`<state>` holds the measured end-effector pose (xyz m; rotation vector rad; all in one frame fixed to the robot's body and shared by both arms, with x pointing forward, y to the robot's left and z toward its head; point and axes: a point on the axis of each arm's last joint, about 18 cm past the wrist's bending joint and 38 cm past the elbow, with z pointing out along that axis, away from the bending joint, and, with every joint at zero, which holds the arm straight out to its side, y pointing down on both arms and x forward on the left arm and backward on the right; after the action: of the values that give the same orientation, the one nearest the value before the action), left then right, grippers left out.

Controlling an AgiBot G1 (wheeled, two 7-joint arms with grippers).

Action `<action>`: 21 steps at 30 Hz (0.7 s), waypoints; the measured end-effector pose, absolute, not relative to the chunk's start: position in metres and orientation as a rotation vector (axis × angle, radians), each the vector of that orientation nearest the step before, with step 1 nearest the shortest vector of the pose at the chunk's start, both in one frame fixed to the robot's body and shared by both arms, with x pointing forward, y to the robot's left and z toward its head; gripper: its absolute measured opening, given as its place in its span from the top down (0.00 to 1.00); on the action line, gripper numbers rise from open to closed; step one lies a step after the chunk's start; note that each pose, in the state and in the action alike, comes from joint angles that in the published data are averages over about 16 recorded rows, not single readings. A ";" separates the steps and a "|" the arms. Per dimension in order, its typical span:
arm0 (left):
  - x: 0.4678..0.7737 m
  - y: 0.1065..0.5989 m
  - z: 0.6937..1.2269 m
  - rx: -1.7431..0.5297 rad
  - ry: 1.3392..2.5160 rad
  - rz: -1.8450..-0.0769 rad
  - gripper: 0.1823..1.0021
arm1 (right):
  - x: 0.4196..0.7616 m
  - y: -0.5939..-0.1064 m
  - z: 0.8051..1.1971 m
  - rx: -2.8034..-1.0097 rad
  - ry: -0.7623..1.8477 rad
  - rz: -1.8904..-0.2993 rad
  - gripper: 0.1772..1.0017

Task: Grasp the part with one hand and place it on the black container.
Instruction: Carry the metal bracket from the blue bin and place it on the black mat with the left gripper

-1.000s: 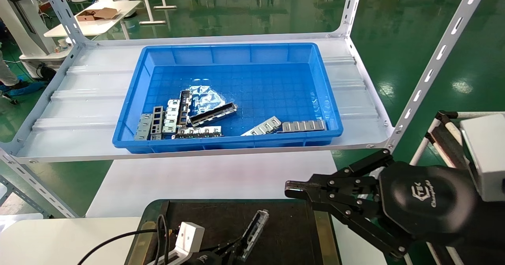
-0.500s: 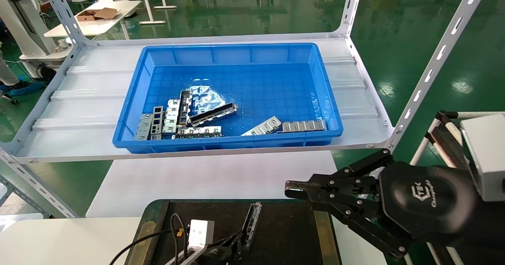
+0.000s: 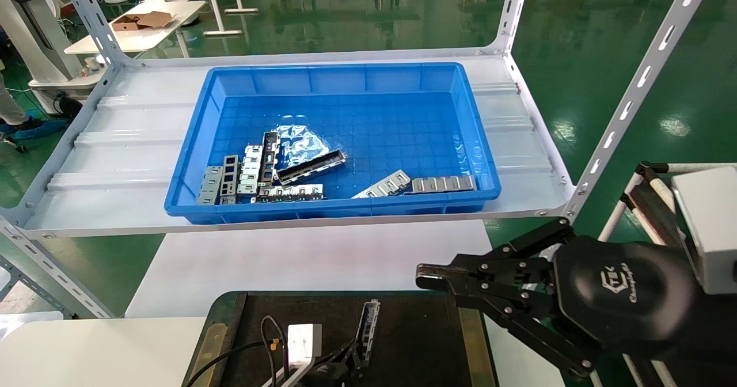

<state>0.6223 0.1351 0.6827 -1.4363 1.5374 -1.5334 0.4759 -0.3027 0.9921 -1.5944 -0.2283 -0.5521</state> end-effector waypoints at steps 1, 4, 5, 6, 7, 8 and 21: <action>0.622 0.134 0.682 -1.442 1.536 -1.531 0.99 | 0.476 -0.303 0.992 -1.594 -0.228 -0.552 0.98; 0.622 0.131 0.679 -1.458 1.533 -1.524 0.99 | 0.476 -0.303 0.992 -1.594 -0.228 -0.552 0.98; 0.622 0.130 0.678 -1.462 1.533 -1.522 0.99 | 0.476 -0.303 0.992 -1.594 -0.228 -0.552 0.98; 0.622 0.130 0.678 -1.467 1.532 -1.519 0.99 | 0.476 -0.303 0.992 -1.594 -0.228 -0.552 0.98; 0.621 0.129 0.677 -1.471 1.532 -1.517 0.99 | 0.476 -0.303 0.992 -1.594 -0.228 -0.552 0.98; 0.621 0.128 0.676 -1.475 1.532 -1.514 0.99 | 0.476 -0.303 0.992 -1.594 -0.228 -0.552 0.98; 0.620 0.124 0.667 -1.520 1.528 -1.486 0.99 | 0.476 -0.303 0.992 -1.594 -0.228 -0.552 0.98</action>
<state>0.6202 0.1243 0.6669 -1.5196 1.5283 -1.4862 0.4759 -0.3027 0.9921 -1.5944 -0.2283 -0.5521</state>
